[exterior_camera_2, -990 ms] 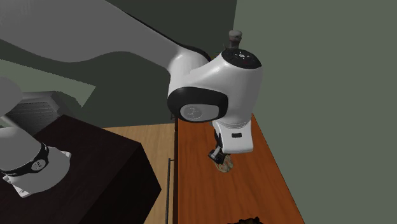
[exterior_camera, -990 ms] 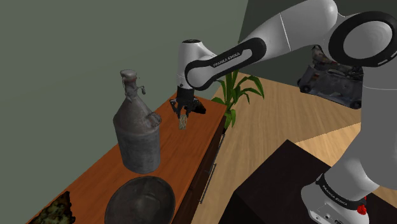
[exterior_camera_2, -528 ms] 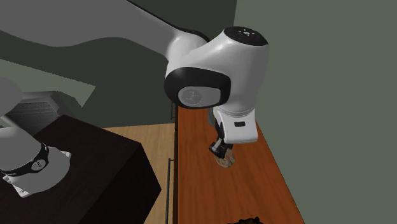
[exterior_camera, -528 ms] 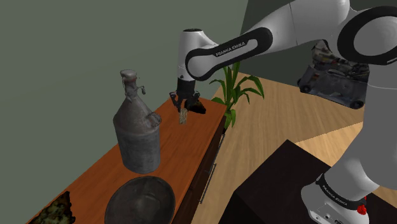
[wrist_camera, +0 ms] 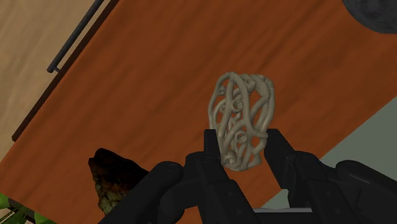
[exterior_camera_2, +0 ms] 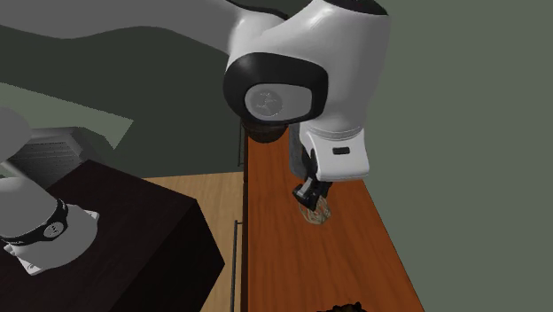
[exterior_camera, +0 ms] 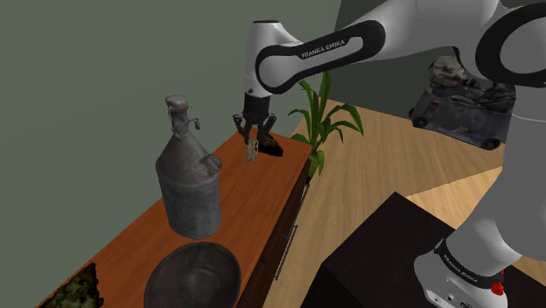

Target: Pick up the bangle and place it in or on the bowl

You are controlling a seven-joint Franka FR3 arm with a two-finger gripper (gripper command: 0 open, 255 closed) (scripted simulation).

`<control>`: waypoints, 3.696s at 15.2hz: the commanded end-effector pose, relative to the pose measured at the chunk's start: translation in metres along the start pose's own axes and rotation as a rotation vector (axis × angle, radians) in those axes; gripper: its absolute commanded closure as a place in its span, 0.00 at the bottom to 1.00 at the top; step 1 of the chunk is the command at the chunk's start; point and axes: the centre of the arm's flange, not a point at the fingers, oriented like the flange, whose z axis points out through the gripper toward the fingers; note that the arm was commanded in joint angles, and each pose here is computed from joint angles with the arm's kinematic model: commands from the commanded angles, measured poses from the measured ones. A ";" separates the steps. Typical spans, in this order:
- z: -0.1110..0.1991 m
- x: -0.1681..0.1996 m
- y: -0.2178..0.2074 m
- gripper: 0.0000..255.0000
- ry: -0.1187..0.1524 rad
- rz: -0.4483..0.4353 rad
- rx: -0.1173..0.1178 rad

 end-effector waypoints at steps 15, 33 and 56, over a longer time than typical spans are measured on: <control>-0.076 -0.012 -0.010 1.00 0.000 0.000 0.000; -0.095 -0.214 -0.133 1.00 0.000 0.000 0.000; -0.057 -0.358 -0.219 1.00 0.000 0.000 0.000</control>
